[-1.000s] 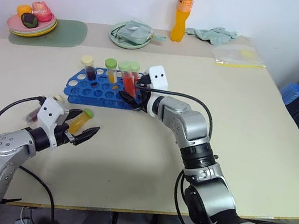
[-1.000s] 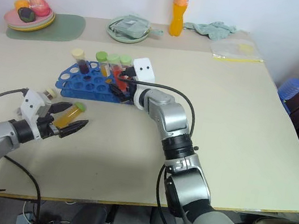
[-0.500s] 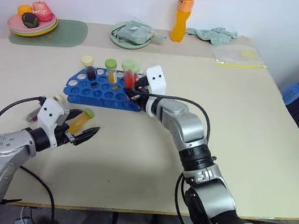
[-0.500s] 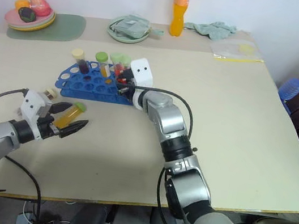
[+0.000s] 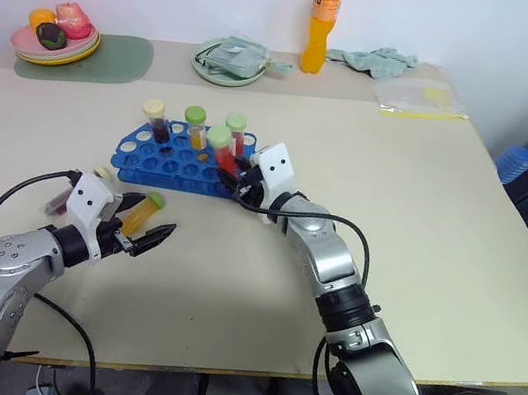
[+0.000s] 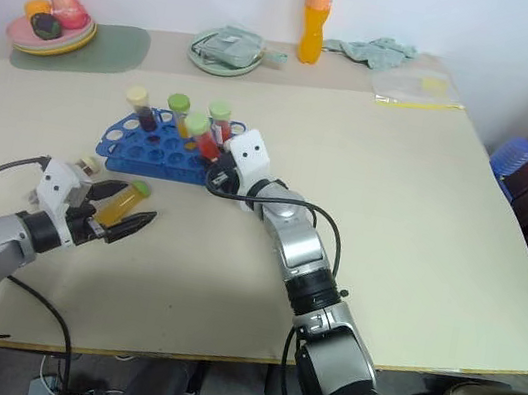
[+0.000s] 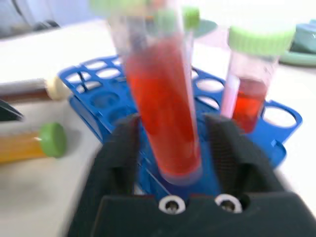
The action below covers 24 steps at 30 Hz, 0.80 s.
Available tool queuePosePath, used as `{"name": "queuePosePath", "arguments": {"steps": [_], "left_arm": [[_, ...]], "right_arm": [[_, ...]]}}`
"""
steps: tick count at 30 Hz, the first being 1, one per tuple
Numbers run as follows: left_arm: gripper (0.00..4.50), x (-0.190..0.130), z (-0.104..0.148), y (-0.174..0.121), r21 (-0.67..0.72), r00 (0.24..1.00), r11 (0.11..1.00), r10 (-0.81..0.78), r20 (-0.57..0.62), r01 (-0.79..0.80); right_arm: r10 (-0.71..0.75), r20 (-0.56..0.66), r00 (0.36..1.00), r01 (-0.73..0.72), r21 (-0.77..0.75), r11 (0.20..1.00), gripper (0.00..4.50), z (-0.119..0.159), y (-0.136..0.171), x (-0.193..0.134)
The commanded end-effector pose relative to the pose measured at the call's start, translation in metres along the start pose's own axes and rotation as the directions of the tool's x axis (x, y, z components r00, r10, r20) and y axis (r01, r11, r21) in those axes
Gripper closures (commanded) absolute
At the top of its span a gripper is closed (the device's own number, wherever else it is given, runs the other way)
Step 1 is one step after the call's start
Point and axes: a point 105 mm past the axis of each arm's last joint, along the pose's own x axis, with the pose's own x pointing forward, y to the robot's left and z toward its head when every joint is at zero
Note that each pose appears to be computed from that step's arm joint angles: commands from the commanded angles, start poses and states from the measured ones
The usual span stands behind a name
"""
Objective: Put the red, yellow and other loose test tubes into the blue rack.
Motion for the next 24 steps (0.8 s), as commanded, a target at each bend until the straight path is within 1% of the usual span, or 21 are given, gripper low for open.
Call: {"name": "queuePosePath", "arguments": {"steps": [1,2,5,9,10,11,13,15,17,19,20,21,22,24], "left_arm": [[0.0,-0.006,0.018,0.005,0.028,0.999,0.999,0.031,0.037,-0.032],[0.0,-0.007,0.022,0.007,0.02,0.998,0.999,0.037,0.044,-0.038],[0.0,-0.01,0.034,0.009,0.015,0.997,0.999,0.045,0.056,-0.046],[0.0,-0.013,0.046,0.015,-0.03,0.998,0.997,0.067,0.014,-0.067],[0.0,-0.012,0.047,0.019,-0.035,0.996,0.996,0.085,-0.016,-0.085],[0.0,-0.012,0.048,0.023,-0.047,0.993,0.994,0.1,-0.059,-0.103],[0.0,-0.013,0.051,0.023,-0.016,0.986,0.995,0.098,-0.134,-0.101],[0.0,-0.012,0.05,0.018,0.056,0.967,0.994,0.101,-0.232,-0.09],[0.0,-0.011,0.047,0.014,0.06,0.939,0.996,0.087,-0.332,-0.071],[0.0,-0.014,0.036,0.022,-0.006,0.86,0.991,0.115,-0.497,-0.136],[0.0,-0.016,0.032,0.026,-0.01,0.808,0.986,0.132,-0.574,-0.168],[0.0,-0.018,0.029,0.03,0.001,0.765,0.981,0.152,-0.626,-0.194],[0.0,-0.016,0.03,0.032,0.008,0.75,0.979,0.162,-0.641,-0.205],[0.0,-0.009,0.031,0.026,0.018,0.739,0.987,0.133,-0.661,-0.162]], "right_arm": [[-0.019,0.127,0.992,0.026,-0.054,0.998,0.23,0.034,-0.005,-0.007],[-0.023,0.132,0.991,0.031,-0.065,0.997,0.07,0.036,-0.008,-0.011],[0.003,0.134,0.991,0.009,-0.086,0.996,0.07,0.04,-0.012,-0.028],[0.065,0.085,0.994,-0.052,-0.149,0.987,0.07,0.036,-0.016,-0.055],[0.083,0.054,0.995,-0.073,-0.17,0.983,0.07,0.033,-0.018,-0.064],[0.099,0.019,0.995,-0.093,-0.195,0.976,0.07,0.029,-0.02,-0.073],[0.119,-0.046,0.992,-0.127,-0.232,0.964,0.07,0.021,-0.023,-0.089],[0.128,-0.086,0.988,-0.146,-0.251,0.957,0.07,0.018,-0.026,-0.1],[0.136,-0.111,0.984,-0.161,-0.261,0.952,0.07,0.016,-0.028,-0.109],[0.173,-0.147,0.974,-0.208,-0.268,0.941,0.07,0.014,-0.024,-0.12],[0.201,-0.166,0.965,-0.241,-0.268,0.933,0.07,0.013,-0.02,-0.125],[0.228,-0.184,0.956,-0.272,-0.269,0.924,0.07,0.013,-0.016,-0.13],[0.252,-0.198,0.947,-0.299,-0.269,0.916,0.07,0.012,-0.012,-0.135],[0.287,-0.221,0.932,-0.34,-0.264,0.903,0.07,0.012,-0.006,-0.142]]}}
